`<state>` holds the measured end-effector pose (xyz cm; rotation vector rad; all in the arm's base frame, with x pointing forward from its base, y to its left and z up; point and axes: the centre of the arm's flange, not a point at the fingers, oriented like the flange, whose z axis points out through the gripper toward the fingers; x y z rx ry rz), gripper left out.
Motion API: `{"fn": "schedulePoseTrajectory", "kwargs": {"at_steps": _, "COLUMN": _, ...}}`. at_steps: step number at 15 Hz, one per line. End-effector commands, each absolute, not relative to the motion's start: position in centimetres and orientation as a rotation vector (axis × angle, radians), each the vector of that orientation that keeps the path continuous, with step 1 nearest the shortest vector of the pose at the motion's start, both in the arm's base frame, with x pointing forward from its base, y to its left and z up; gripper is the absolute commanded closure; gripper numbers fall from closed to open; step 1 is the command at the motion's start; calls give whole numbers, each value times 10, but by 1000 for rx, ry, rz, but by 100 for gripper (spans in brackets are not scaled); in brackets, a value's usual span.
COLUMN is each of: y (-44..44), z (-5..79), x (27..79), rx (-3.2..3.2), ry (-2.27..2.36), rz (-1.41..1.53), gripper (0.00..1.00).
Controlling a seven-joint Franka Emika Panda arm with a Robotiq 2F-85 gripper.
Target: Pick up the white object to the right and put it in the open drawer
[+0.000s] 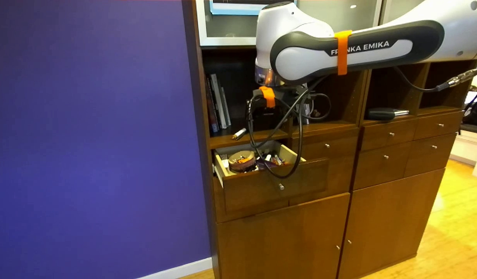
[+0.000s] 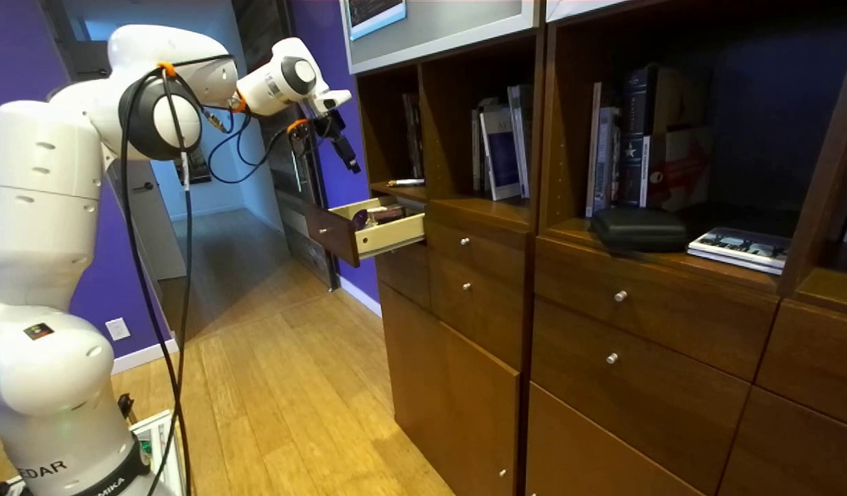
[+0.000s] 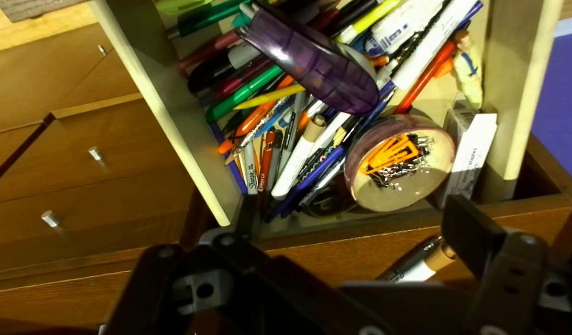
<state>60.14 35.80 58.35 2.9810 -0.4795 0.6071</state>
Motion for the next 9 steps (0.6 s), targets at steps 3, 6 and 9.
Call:
{"fn": "schedulePoseTrajectory", "kwargs": {"at_steps": 3, "y": 362, "z": 591, "x": 594, "rx": 2993, "ry": -472, "rz": 603, "gripper": 0}}
{"fn": "schedulePoseTrajectory", "kwargs": {"at_steps": 6, "y": 361, "z": 590, "x": 595, "rx": 2990, "ry": -472, "rz": 601, "gripper": 0}}
{"fn": "schedulePoseTrajectory", "kwargs": {"at_steps": 9, "y": 361, "z": 588, "x": 596, "rx": 2989, "ry": -472, "rz": 597, "gripper": 0}}
